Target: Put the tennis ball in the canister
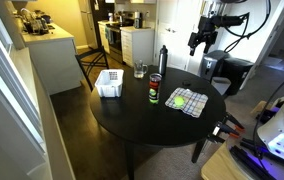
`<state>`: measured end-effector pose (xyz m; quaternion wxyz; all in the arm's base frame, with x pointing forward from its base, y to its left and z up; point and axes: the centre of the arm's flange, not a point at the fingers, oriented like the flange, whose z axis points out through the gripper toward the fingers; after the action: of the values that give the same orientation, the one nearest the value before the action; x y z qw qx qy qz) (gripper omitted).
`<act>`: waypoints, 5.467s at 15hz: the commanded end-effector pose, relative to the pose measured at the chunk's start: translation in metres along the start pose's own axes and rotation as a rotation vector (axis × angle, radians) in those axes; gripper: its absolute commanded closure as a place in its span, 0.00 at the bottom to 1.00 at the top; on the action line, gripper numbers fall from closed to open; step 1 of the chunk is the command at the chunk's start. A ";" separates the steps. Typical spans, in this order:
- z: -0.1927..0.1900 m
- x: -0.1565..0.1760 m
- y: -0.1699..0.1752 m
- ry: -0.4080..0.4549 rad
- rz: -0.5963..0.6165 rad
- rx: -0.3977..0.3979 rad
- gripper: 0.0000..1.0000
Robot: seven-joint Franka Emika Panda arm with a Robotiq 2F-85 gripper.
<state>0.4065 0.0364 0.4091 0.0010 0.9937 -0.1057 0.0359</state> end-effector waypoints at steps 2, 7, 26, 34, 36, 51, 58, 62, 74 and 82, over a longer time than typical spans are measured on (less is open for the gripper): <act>0.078 0.021 0.025 0.009 0.034 0.002 0.00; 0.144 0.044 0.058 -0.029 0.104 0.009 0.00; 0.222 0.058 0.076 -0.165 0.167 -0.028 0.00; 0.293 0.063 0.050 -0.161 0.154 0.052 0.00; 0.304 0.067 0.043 -0.152 0.142 0.061 0.00; 0.358 0.080 0.026 -0.153 0.056 0.054 0.00; 0.376 0.065 0.015 -0.186 -0.031 -0.008 0.00; 0.375 0.060 0.014 -0.175 -0.084 -0.061 0.00; 0.370 0.057 0.024 -0.091 -0.164 -0.086 0.32; 0.359 0.056 0.024 -0.050 -0.190 -0.111 0.61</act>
<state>0.4909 -0.0008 0.0420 0.0467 0.9984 -0.0280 -0.0129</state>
